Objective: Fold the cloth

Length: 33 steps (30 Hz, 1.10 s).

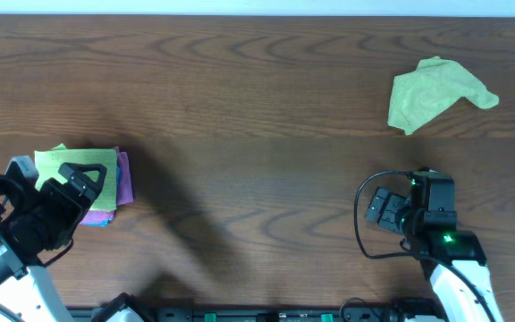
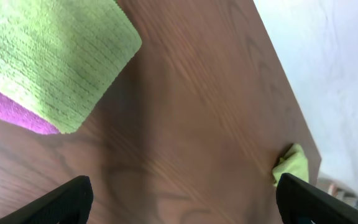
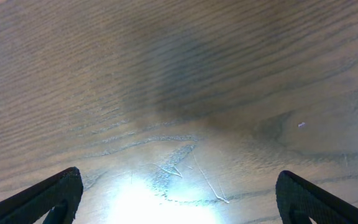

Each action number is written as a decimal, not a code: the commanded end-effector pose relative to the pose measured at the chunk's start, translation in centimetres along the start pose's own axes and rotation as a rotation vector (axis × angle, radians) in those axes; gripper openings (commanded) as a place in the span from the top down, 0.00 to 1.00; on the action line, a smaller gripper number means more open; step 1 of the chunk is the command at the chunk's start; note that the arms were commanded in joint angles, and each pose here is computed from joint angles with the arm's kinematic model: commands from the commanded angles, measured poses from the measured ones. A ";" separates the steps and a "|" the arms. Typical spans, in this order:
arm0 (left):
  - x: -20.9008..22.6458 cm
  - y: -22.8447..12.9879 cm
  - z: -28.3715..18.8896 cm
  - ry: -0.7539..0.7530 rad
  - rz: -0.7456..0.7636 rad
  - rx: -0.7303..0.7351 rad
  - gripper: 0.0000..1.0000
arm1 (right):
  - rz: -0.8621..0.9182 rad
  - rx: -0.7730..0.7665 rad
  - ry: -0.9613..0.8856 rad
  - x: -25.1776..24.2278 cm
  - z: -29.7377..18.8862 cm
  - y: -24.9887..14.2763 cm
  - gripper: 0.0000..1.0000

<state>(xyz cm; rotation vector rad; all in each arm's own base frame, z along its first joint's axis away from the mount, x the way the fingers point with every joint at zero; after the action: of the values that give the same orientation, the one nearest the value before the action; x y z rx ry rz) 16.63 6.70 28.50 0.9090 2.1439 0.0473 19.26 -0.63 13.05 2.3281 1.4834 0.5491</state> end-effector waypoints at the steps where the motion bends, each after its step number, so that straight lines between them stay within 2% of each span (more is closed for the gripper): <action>1: -0.3 -0.2 -0.1 -0.001 0.126 -0.001 0.05 | 0.009 -0.010 -0.013 -0.2 -0.1 0.0 0.01; 8: -1.1 -1.0 1.5 -0.001 0.319 -0.093 0.05 | 0.009 -0.010 -0.013 -0.2 -0.1 0.0 0.01; 13: -1.2 -2.8 5.0 -0.099 0.518 -0.243 0.05 | 0.009 -0.010 -0.013 -0.2 -0.1 0.0 0.01; 17: -0.7 -4.2 6.0 -0.119 0.621 -0.350 0.05 | 0.009 -0.010 -0.013 -0.2 -0.1 0.0 0.01; 26: 1.5 -7.8 6.7 -0.094 0.830 -0.478 0.05 | 0.010 -0.010 -0.013 -0.2 -0.1 0.0 0.01; 33: 2.9 -9.1 7.7 -0.067 0.876 -0.507 0.05 | 0.010 -0.010 -0.013 -0.2 -0.1 0.0 0.01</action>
<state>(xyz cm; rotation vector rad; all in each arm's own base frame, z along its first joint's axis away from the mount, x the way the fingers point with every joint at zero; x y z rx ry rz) 15.42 -0.32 19.00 1.3866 1.4237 0.8626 19.24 -0.66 13.01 2.3275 1.4817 0.5449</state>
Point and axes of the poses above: each gripper's point midway between its finger pads, its own z axis out along the fingers, its own x axis along the line the jaws close on, y = z × x, the point moved 8 cm from there along -z, back along the fingers, and after that the axes turned 2 degrees about z, right-handed, at the moved point
